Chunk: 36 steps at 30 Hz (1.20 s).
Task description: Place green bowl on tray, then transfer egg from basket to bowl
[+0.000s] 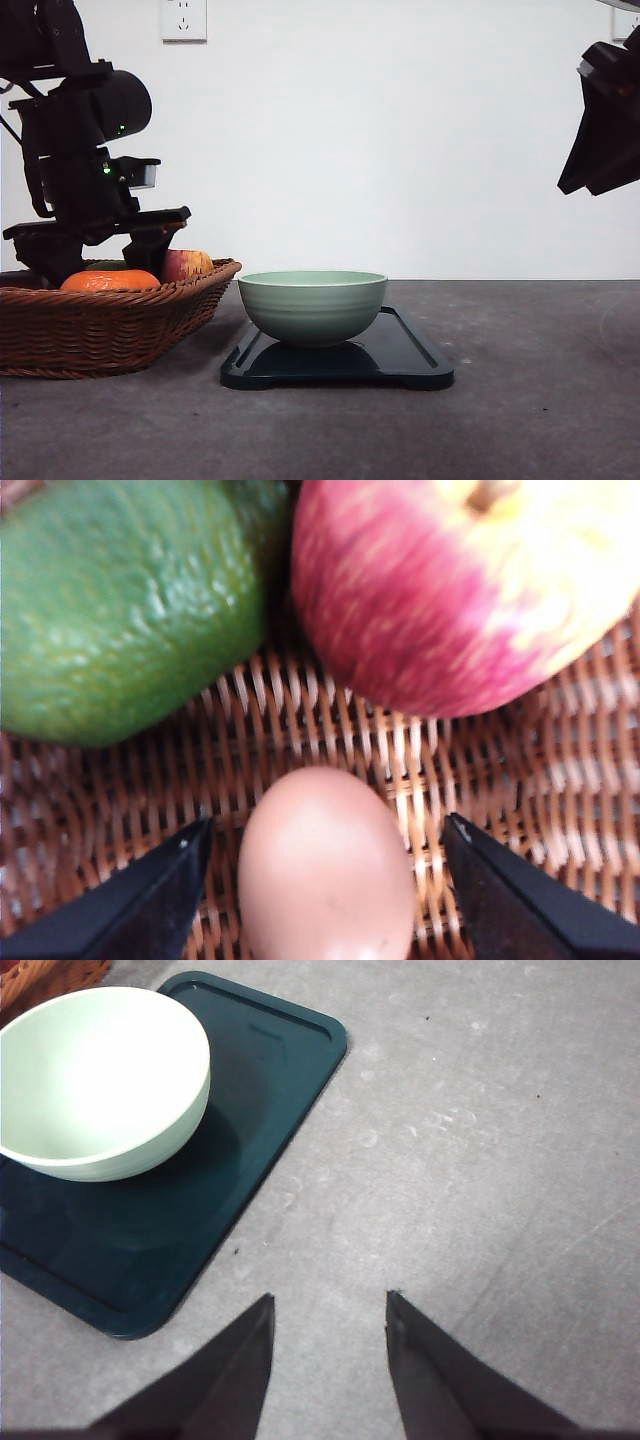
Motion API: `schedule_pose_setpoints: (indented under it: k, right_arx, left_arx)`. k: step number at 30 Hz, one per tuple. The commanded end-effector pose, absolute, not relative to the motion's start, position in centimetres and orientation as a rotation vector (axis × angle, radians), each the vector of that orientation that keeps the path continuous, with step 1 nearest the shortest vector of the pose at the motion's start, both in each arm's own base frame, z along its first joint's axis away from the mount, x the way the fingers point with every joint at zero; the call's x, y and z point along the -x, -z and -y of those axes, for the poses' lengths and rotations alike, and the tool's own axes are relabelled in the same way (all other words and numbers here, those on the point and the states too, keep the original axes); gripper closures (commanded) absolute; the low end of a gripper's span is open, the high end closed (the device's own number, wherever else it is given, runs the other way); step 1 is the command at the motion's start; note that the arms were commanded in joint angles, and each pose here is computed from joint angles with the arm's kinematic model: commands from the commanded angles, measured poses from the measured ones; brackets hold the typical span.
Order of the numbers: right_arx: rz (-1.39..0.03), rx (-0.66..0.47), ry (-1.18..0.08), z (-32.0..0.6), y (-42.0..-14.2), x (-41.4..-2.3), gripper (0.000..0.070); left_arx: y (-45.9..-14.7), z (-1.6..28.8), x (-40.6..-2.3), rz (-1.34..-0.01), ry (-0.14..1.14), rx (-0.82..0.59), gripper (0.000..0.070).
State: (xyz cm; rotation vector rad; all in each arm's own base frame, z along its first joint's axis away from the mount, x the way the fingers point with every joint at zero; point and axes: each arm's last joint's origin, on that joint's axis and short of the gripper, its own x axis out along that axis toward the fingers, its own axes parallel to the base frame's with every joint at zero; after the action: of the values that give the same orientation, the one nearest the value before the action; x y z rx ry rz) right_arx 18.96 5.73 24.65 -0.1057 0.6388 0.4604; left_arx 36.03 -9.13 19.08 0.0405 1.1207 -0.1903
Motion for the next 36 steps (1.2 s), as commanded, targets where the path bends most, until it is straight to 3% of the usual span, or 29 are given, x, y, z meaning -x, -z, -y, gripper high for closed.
schedule_pose_setpoints:
  k: [1,5,7,10,24,36]
  right_arx:
    - [-0.632,0.115,-0.466,-5.8,-24.7,-19.2,0.0492]
    - [-0.631,0.115,-0.466,-5.8,-24.7,-19.2,0.0492]
    - [-0.631,0.115,-0.466,-5.8,-24.7,-19.1,0.0492]
    - [-0.631,0.115,-0.466,-5.8,-24.7,-19.1,0.0492]
    - [-0.636,0.115,-0.466,-5.8,-24.7,-19.1,0.0492]
    - [-0.635,0.115,-0.466,-5.8,-24.7,-19.1,0.0492]
  left_arx:
    - [-18.9,9.4,-36.6,-1.120,0.191,-0.045,0.0229]
    - [-18.9,9.4,-36.6,-1.119,0.191,-0.045,0.0265]
    - [-18.9,9.4,-36.6,-1.123,0.191,-0.046,0.0361]
    - [-18.9,9.4,-36.6,-1.125,0.191,-0.046,0.0431]
    - [-19.5,9.3,-36.3,-1.123,0.188,-0.042,0.0436]
    - [-24.0,8.6,-34.4,-1.045,0.197,-0.038,0.0444]
